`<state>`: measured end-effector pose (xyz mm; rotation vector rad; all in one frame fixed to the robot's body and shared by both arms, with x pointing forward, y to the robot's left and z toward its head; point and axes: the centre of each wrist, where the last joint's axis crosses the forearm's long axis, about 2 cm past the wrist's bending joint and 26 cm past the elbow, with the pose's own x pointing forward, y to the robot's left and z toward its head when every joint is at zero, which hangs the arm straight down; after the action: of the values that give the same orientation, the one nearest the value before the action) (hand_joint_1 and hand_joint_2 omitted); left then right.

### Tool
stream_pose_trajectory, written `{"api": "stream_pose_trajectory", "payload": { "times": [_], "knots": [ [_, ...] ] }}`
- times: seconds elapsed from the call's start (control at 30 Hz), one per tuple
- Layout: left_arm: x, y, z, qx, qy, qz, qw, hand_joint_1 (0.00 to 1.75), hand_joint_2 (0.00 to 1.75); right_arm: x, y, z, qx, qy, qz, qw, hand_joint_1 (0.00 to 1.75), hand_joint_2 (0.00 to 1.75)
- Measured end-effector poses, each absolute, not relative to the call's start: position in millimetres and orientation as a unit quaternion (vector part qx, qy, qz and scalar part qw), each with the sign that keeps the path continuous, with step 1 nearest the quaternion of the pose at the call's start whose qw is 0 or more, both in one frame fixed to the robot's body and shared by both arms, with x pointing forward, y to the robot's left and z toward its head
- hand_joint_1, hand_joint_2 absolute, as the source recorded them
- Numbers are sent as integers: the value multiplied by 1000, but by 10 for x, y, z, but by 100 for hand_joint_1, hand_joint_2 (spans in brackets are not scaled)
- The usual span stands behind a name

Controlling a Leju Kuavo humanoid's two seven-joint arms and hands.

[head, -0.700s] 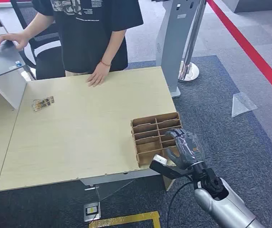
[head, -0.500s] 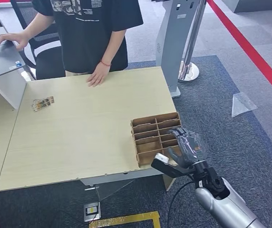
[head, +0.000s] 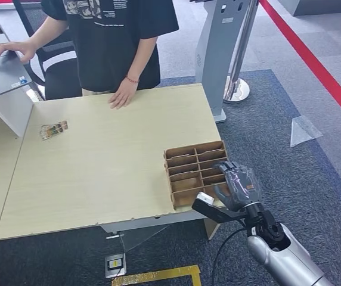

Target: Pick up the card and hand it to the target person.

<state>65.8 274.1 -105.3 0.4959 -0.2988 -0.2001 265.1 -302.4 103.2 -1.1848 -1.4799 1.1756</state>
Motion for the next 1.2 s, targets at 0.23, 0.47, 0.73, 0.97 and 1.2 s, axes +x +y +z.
{"api": "stream_pose_trajectory", "payload": {
  "times": [0.23,0.47,0.73,0.97,1.2],
  "knots": [
    [658,2741,-1053,244,-149,-98,953,0,175,2647,-3053,1029,-477,-595,475,440,67,175],
    [658,2743,-1053,244,-151,-99,953,0,175,2640,-3101,1014,-479,-590,476,443,69,175],
    [658,2742,-1053,242,-154,-100,953,0,175,2610,-3146,974,-483,-575,490,442,73,175],
    [658,2744,-1053,242,-154,-100,953,0,175,2603,-3165,957,-490,-562,500,440,106,175],
    [658,2747,-1054,239,-156,-102,953,0,175,2596,-3170,943,-492,-556,505,440,166,175]
  ]
}}
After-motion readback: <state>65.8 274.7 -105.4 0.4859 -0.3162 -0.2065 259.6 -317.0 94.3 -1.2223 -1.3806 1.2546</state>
